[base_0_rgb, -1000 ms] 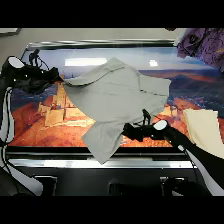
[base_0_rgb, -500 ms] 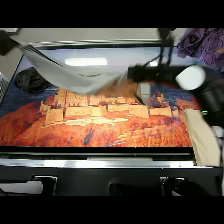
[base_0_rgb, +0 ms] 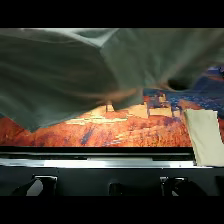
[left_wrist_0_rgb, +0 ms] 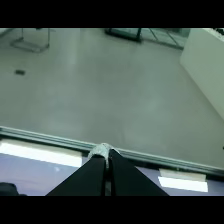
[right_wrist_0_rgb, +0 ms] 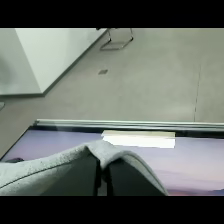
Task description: Fold the clothes and pants, and hang the long-sleeved shirts on hangers.
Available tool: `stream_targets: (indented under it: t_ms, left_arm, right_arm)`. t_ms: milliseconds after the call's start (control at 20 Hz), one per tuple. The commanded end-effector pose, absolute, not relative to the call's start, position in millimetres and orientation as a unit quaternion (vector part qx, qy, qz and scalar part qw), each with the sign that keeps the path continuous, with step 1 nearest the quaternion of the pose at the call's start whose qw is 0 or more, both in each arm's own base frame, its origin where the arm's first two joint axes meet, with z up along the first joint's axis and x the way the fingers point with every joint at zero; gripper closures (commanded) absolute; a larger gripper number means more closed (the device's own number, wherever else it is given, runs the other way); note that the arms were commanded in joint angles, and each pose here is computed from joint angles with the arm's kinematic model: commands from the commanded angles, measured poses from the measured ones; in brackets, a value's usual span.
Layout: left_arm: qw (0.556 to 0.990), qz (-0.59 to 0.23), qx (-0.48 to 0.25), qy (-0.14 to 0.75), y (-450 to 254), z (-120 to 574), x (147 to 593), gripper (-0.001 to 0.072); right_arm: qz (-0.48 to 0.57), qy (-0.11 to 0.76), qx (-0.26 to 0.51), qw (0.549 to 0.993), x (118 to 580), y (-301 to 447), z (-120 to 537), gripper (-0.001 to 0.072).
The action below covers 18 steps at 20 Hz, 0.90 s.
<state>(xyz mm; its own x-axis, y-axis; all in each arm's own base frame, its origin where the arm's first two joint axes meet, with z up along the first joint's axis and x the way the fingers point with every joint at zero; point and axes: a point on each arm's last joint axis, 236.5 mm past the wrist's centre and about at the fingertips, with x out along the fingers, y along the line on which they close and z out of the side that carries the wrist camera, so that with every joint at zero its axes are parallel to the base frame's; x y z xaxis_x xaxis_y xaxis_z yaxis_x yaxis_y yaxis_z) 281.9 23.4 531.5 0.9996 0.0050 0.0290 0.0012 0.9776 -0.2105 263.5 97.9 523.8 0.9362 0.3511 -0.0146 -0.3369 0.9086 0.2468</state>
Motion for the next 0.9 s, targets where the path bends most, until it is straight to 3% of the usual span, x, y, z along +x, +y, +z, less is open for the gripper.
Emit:
stream_targets:
  t_ms: [0,250,450,600,700,850]
  left_arm:
    - [0.993,0.051,-0.093,-0.058,25.4,551.9,230.9,0.0693]
    - [0.985,0.041,-0.154,0.058,59.0,474.3,322.2,0.0693]
    - [0.956,0.023,-0.188,0.222,80.5,340.9,434.0,0.0693]
    - [0.924,0.035,-0.175,0.337,86.6,220.8,507.4,0.0693]
    - [0.913,0.035,-0.174,0.368,82.8,155.0,550.0,0.0693]
    - [0.901,0.028,-0.18,0.394,67.3,78.6,590.5,0.0692]
  right_arm:
    - [0.148,0.022,0.147,0.978,248.5,78.1,530.8,0.0676]
    - [0.085,0.133,0.169,0.973,353.2,95.2,457.4,0.0676]
    - [0.041,0.295,0.124,0.947,460.7,129.7,306.5,0.0674]
    - [0.018,0.363,0.09,0.927,532.8,149.0,194.9,0.0674]
    - [0.003,0.384,0.119,0.916,575.1,150.2,127.3,0.0674]
    - [-0.01,0.426,0.258,0.867,609.5,147.3,44.8,0.0674]
